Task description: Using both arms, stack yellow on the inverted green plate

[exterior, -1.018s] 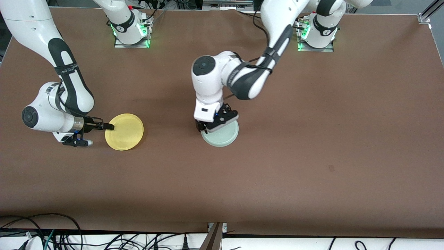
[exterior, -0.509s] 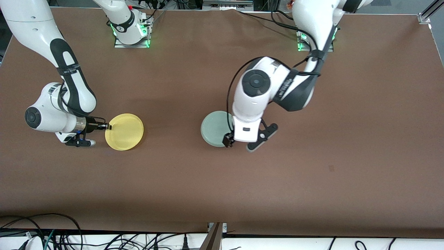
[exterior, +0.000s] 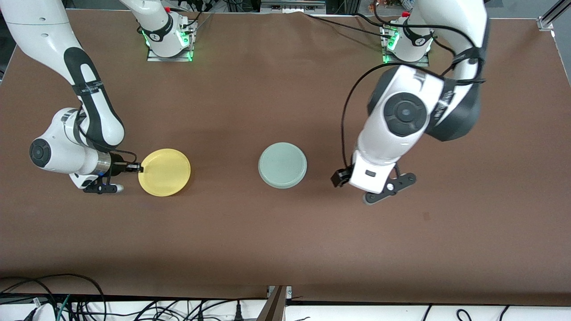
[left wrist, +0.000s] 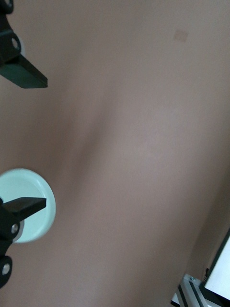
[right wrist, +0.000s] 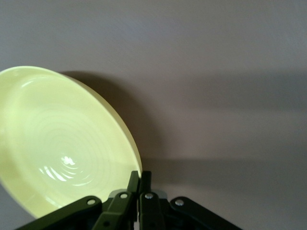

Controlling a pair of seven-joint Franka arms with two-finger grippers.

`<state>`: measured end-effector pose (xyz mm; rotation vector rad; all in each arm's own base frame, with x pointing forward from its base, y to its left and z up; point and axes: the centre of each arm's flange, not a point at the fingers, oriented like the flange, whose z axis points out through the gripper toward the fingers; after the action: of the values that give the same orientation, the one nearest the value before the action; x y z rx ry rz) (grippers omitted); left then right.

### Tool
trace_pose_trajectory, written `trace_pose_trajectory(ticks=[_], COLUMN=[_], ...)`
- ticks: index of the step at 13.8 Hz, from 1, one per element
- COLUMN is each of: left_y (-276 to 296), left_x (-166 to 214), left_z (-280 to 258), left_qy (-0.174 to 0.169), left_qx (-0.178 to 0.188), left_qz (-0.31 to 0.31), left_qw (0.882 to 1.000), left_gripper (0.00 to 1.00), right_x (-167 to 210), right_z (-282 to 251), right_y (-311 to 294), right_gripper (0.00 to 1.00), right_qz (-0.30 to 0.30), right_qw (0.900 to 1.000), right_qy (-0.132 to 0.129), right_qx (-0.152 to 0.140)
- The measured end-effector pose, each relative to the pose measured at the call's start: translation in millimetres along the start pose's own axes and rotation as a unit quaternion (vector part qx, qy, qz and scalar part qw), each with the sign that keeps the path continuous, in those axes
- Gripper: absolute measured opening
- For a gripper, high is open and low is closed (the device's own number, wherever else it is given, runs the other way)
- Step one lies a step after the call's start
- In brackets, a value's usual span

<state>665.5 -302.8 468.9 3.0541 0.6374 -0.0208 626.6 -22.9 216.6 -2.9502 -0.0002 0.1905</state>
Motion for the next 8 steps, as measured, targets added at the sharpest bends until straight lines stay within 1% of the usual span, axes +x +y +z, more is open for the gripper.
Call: trace_pose_trajectory(ticks=[2, 4, 7, 8], left_y=[-26.8, -57.7, -107.9, -124.9], left_x=[10.1, 20.3, 34.9, 38.8], left_z=[-22.6, -47.7, -90.5, -102.9], left_qy=[-0.011, -0.022, -0.027, -0.029], left_qx=[0.009, 0.015, 0.012, 0.011], left_qz=[0.028, 0.062, 0.109, 0.125], left_qw=[0.999, 0.998, 0.994, 0.992], left_gripper=[1.00, 1.00, 1.00, 1.00], right_x=[12.2, 16.7, 7.8, 1.9], right_z=[-17.3, -25.9, -19.9, -16.2], right_y=[-36.5, -79.6, -161.0, -188.2], right_gripper=[0.02, 0.02, 0.02, 0.02], right_qz=[-0.007, 0.007, 0.026, 0.031], right_qw=[1.000, 0.999, 0.998, 0.997], right_qy=[0.000, -0.007, -0.022, -0.029], right_qx=[0.017, 0.036, 0.060, 0.063])
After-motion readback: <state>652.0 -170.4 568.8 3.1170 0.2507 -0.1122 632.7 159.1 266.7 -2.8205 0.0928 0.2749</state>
